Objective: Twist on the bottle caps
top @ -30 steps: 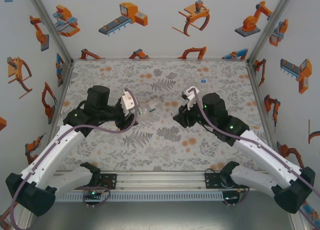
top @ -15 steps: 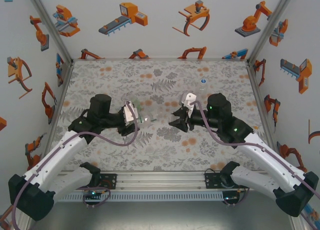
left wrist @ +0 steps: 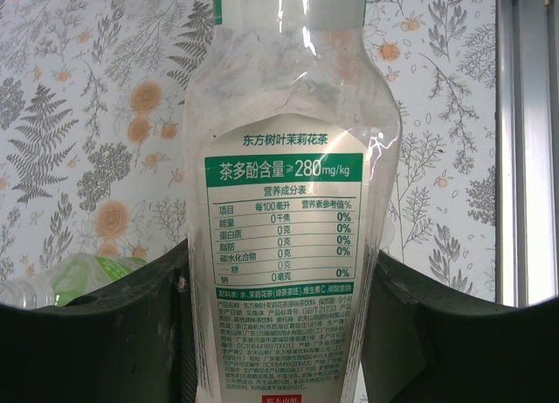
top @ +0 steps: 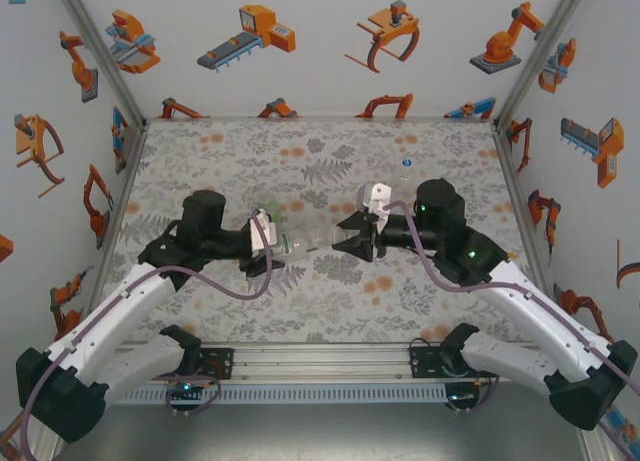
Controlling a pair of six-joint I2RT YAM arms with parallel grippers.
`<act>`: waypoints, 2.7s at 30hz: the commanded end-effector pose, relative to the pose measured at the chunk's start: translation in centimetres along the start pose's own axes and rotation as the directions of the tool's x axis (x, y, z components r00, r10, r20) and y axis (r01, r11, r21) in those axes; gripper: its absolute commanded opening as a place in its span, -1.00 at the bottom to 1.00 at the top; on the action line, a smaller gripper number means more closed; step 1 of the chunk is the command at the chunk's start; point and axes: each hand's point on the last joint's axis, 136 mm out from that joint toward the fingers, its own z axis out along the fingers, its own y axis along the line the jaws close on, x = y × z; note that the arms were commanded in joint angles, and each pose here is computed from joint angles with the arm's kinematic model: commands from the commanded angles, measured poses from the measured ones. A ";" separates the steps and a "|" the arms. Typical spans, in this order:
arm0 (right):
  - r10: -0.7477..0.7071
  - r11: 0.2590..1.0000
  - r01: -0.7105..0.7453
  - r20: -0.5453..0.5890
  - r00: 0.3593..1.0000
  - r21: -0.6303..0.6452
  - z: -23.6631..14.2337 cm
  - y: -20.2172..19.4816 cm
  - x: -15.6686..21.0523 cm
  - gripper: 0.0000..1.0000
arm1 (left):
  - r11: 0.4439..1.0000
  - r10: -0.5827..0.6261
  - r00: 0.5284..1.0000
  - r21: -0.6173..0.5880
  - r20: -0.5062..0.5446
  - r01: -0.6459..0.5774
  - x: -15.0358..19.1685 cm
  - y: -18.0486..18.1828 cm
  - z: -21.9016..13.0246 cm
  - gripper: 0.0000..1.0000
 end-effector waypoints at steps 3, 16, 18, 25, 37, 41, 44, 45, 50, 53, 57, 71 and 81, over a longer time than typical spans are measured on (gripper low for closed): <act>-0.043 0.998 0.045 0.049 0.998 -0.048 -0.1 0.7 -2.0 -0.76 | 0.998 0.054 0.997 0.020 0.050 -0.055 -1.5 -0.7 -0.6 -0.84; -0.017 0.992 0.023 0.048 0.999 -0.128 0.4 1.5 -2.5 -0.77 | 0.996 0.076 0.995 0.037 0.063 -0.078 -2.0 -1.4 -0.6 -0.82; -0.012 0.991 0.018 0.044 0.999 -0.135 0.4 1.6 -2.5 -0.77 | 0.996 0.080 0.994 0.040 0.068 -0.083 -2.2 -1.6 -0.6 -0.82; 0.003 0.985 0.002 0.028 1.000 -0.174 0.3 2.2 -2.2 -0.78 | 0.995 0.088 0.993 0.046 0.076 -0.092 -2.5 -1.9 -0.7 -0.82; -0.007 0.975 0.013 0.032 0.999 -0.222 0.1 3.0 -2.3 -0.86 | 0.994 0.089 0.991 0.062 0.102 -0.095 -3.1 -2.3 -0.9 -0.89; 0.003 0.972 0.002 0.021 1.000 -0.236 0.3 3.3 -2.2 -0.90 | 0.993 0.090 0.991 0.064 0.103 -0.097 -3.2 -2.4 -0.9 -0.89; 0.015 0.968 -0.012 0.010 1.000 -0.250 0.4 3.6 -2.1 -0.91 | 0.993 0.089 0.991 0.066 0.104 -0.096 -3.2 -2.4 -0.8 -0.89; 0.020 0.967 -0.018 0.005 1.000 -0.255 0.5 3.7 -2.0 -0.91 | 0.993 0.086 0.991 0.070 0.104 -0.093 -3.2 -2.4 -0.8 -0.89; 0.028 0.977 -0.036 -0.044 0.999 -0.209 1.1 3.3 -1.0 -0.97 | 0.994 0.080 0.992 0.063 0.101 -0.086 -3.2 -2.3 -0.8 -0.90; 0.040 0.986 -0.051 -0.073 0.997 -0.158 1.5 2.7 -0.3 -1.00 | 0.997 0.073 0.993 0.031 0.090 -0.076 -3.2 -1.7 -0.7 -0.95; 0.086 0.989 -0.091 -0.045 0.995 -0.120 2.0 2.2 -0.5 -1.00 | 0.997 0.071 0.993 0.014 0.096 -0.073 -3.3 -1.4 -0.8 -0.97; 0.858 0.432 -0.847 0.149 0.492 0.308 2.2 -4.8 4.4 -1.00 | 0.998 0.055 0.996 -0.028 0.075 -0.053 -3.1 -0.5 -0.6 -0.97; 0.937 -0.292 -0.916 0.274 -0.216 0.275 3.5 -3.6 10.0 -0.96 | 0.997 0.012 1.000 -0.082 0.014 -0.011 -2.4 0.7 0.2 -0.99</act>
